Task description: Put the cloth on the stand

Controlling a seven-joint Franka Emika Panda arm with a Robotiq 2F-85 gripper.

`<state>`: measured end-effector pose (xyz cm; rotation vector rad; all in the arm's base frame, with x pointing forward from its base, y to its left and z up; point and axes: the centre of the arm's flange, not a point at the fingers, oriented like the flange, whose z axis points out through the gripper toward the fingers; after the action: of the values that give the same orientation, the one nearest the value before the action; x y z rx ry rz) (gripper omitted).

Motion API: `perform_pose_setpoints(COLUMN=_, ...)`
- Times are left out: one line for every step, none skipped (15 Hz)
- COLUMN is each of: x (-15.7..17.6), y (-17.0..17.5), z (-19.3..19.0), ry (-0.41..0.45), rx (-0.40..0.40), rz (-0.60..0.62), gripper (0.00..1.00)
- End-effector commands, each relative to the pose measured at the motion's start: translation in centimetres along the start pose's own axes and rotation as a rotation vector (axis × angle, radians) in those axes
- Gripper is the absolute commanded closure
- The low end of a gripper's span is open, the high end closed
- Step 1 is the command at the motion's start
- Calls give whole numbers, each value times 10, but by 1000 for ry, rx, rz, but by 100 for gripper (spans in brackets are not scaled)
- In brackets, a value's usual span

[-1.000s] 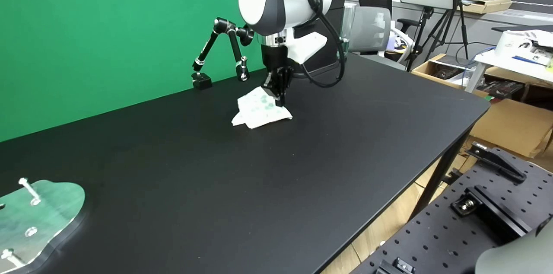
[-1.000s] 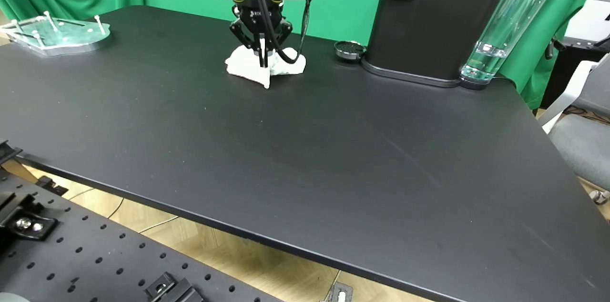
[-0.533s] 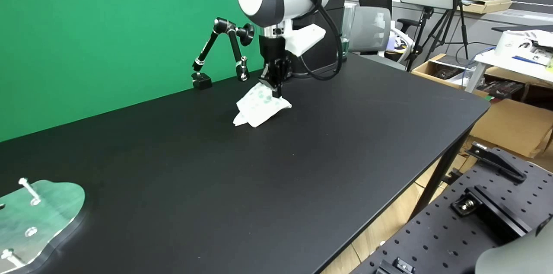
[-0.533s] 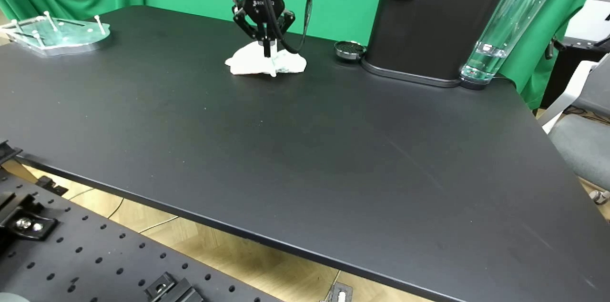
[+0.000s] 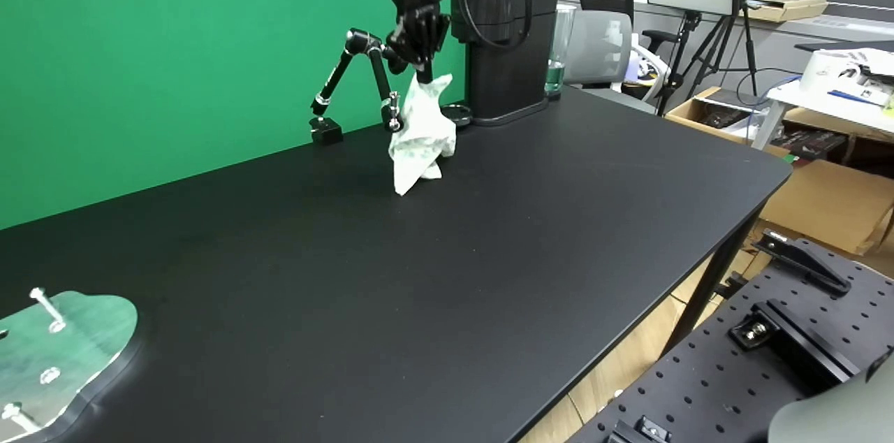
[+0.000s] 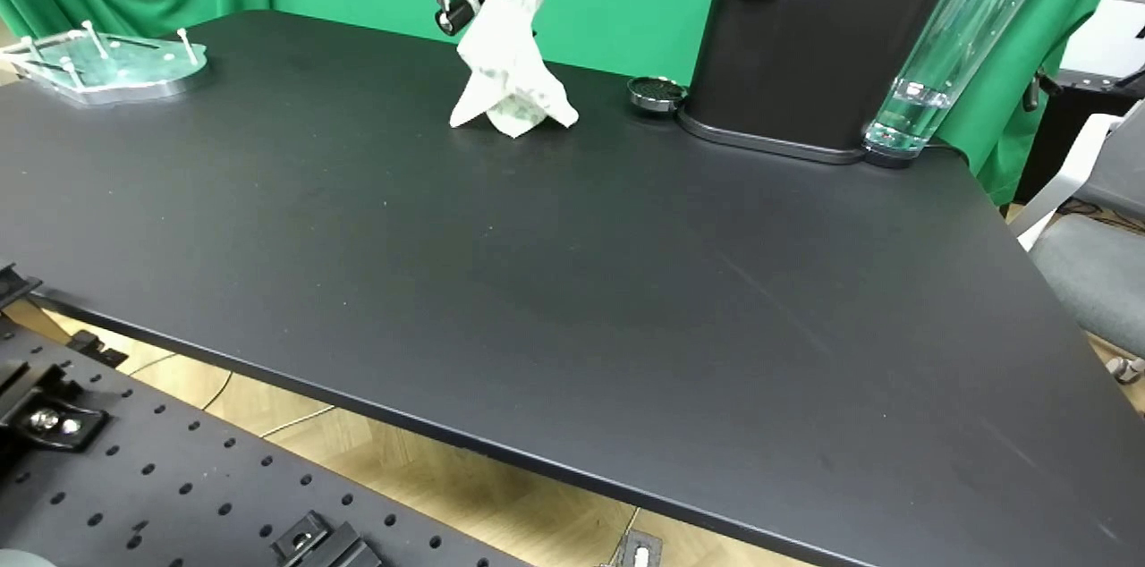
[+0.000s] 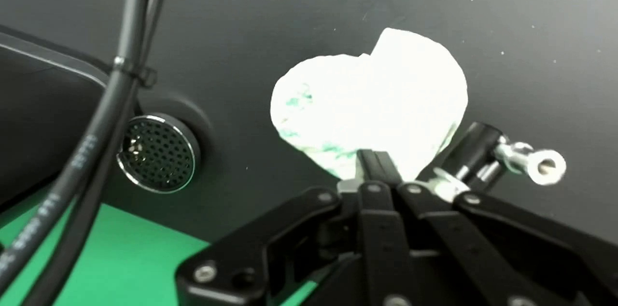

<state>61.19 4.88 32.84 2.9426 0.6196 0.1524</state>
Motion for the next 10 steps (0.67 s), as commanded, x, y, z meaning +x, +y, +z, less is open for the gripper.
perform_pose_setpoints(x=39, y=-12, z=-75, ry=-41, rx=-68, rz=37, gripper=100)
perform_pose_setpoints(x=47, y=-17, z=-93, ry=-48, rx=-86, rz=37, gripper=100)
perform_pose_setpoints(x=53, y=-22, z=-108, ry=-52, rx=-104, rz=39, gripper=100)
perform_pose_setpoints(x=59, y=-27, z=-122, ry=-52, rx=-118, rz=39, gripper=100)
perform_pose_setpoints(x=65, y=-32, z=-132, ry=-53, rx=-129, rz=41, gripper=100)
perform_pose_setpoints(x=70, y=-37, z=-140, ry=-58, rx=-132, rz=42, gripper=100)
perform_pose_setpoints(x=72, y=-40, z=-144, ry=-60, rx=-137, rz=45, gripper=100)
perform_pose_setpoints(x=74, y=-43, z=-146, ry=-65, rx=-141, rz=46, gripper=100)
perform_pose_setpoints(x=75, y=-44, z=-142, ry=-74, rx=-139, rz=45, gripper=100)
perform_pose_setpoints(x=75, y=-47, z=-139, ry=-85, rx=-139, rz=43, gripper=100)
